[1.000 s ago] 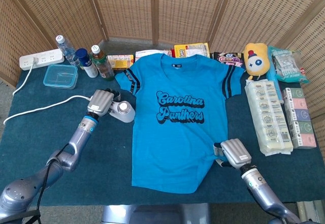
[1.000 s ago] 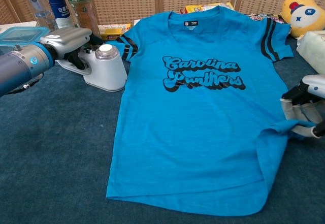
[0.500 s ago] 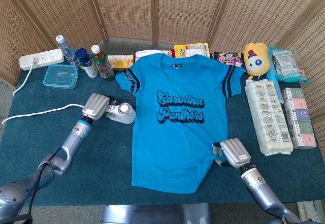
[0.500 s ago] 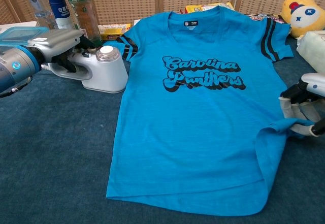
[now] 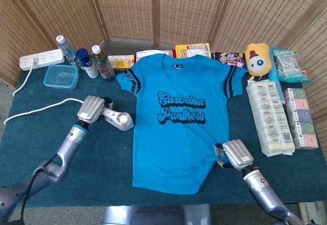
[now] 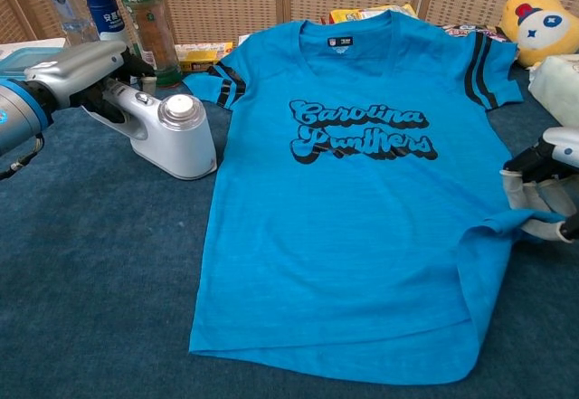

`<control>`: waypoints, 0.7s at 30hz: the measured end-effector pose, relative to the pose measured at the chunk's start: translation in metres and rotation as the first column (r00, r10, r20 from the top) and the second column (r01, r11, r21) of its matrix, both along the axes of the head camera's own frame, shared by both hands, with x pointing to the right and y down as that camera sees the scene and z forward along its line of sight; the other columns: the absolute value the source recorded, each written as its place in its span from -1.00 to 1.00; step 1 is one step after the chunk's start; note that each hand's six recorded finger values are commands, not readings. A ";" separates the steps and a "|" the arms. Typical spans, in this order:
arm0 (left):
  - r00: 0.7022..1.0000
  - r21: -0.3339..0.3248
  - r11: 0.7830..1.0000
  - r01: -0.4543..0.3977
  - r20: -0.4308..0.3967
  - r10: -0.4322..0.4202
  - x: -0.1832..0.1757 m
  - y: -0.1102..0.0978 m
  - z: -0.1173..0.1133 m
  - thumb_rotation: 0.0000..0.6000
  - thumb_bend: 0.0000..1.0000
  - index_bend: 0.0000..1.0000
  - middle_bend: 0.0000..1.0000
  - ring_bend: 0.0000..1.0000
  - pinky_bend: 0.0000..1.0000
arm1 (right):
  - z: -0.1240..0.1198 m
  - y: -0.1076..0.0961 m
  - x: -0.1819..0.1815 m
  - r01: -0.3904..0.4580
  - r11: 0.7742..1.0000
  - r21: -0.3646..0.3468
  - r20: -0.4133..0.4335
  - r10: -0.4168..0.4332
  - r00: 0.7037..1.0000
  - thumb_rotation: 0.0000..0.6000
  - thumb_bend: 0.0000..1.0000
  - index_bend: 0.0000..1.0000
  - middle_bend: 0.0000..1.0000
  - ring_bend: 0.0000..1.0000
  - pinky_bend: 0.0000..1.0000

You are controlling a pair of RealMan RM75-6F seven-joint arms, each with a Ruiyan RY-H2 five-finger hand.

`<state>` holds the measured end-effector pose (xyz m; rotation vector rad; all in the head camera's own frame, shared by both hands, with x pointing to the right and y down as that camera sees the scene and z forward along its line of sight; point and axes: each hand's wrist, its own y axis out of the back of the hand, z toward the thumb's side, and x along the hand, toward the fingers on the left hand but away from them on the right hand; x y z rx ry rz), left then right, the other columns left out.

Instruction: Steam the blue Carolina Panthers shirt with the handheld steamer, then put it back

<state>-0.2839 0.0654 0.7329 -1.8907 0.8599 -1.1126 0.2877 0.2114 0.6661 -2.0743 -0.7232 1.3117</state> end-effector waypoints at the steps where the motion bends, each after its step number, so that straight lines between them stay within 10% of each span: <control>1: 1.000 0.000 1.000 0.001 -0.003 -0.001 0.000 0.001 0.000 1.00 -0.03 0.34 0.58 0.42 0.49 | 0.000 0.000 0.000 0.000 1.000 0.000 0.000 0.000 1.000 1.00 0.08 0.46 0.38 0.43 0.72; 21: 0.973 -0.061 0.994 0.096 -0.206 -0.107 0.025 0.008 -0.022 1.00 -0.01 0.43 0.60 0.43 0.50 | -0.004 0.001 -0.004 -0.010 1.000 -0.003 0.023 0.010 1.000 1.00 0.08 0.46 0.38 0.44 0.72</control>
